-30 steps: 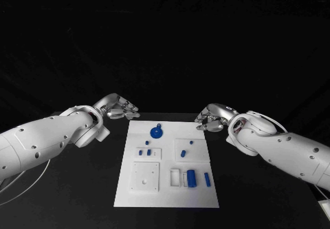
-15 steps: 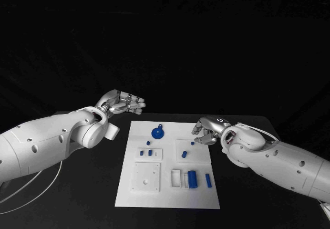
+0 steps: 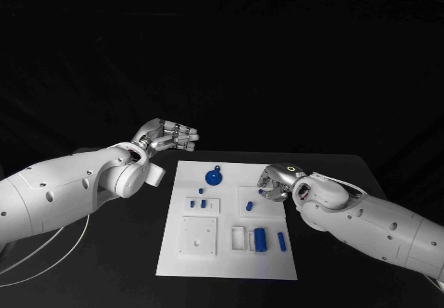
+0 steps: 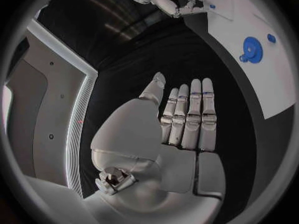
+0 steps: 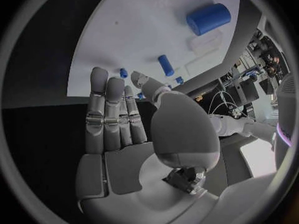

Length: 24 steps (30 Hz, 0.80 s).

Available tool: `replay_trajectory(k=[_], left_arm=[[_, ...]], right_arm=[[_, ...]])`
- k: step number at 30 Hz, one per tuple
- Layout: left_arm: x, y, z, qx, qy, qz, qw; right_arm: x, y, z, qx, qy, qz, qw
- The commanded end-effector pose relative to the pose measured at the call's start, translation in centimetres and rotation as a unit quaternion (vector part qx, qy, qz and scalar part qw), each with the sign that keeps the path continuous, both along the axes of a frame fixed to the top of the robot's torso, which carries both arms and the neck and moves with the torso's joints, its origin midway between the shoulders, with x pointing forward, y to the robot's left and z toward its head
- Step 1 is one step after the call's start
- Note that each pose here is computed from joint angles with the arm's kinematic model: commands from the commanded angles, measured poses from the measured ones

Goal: Assemble the parts on the task board

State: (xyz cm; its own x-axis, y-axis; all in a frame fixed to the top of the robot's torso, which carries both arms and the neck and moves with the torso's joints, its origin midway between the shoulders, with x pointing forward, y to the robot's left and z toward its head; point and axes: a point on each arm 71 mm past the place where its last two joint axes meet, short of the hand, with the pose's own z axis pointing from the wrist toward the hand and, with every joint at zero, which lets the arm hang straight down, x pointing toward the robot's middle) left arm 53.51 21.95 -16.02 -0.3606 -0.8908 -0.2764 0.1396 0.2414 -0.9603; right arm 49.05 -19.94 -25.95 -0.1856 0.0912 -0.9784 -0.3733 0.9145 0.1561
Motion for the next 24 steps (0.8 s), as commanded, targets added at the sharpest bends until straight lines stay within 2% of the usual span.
replay_trajectory(k=[1, 24], left_arm=[[-0.04, -0.1, 0.13, -0.011, -0.004, 0.003, 1.0], [0.0, -0.1, 0.05, -0.015, 0.003, 0.009, 1.0]], right_arm=[[0.1, 0.0, -0.1, -0.012, -0.016, -0.003, 1.0], [0.4, 0.8, -1.8, -0.016, -0.003, -0.003, 1.0]])
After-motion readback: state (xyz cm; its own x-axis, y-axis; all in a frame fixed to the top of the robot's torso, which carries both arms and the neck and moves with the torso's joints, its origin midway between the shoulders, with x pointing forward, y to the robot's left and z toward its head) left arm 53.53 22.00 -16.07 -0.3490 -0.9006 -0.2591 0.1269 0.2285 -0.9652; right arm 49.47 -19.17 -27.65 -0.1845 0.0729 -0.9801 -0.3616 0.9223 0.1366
